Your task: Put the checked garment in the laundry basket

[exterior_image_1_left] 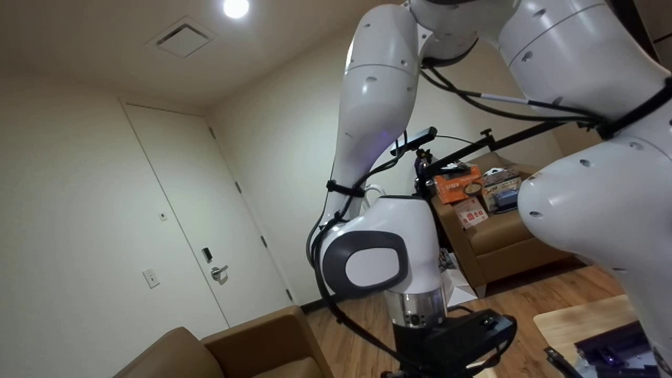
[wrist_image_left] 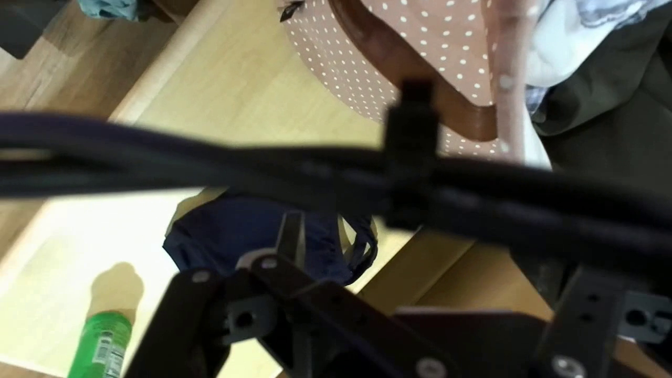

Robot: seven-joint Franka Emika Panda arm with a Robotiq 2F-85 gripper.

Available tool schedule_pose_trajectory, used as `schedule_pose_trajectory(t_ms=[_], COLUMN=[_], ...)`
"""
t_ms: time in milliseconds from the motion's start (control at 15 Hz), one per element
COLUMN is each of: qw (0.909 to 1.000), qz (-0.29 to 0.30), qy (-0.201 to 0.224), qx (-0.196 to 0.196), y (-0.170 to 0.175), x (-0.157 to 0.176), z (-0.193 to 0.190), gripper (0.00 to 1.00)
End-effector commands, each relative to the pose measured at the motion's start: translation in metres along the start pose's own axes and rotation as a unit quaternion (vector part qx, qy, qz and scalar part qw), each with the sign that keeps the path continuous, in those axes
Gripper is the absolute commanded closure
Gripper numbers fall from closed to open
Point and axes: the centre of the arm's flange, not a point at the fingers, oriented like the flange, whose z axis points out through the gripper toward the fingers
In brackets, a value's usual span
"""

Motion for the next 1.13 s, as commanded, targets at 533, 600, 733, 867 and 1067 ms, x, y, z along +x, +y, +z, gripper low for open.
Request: schedule_pose_trajectory(t_ms=[533,600,733,867,1067], qw=[0.9808,0.9804,0.9802,0.9802,0.9802], qz=[0.195,0.197,0.198,0.198,0.198], qy=[0.009,0.009,0.009,0.009,0.009], qx=[0.008,0.009,0.009,0.009,0.009], y=[0.007,0.007,0.007,0.007,0.007], x=[0.013,0.012,0.012,0.012,0.012], z=[-0.006,-0.006,-0.006,-0.006,-0.006], gripper=[0.00,0.00,0.00,0.00,0.00])
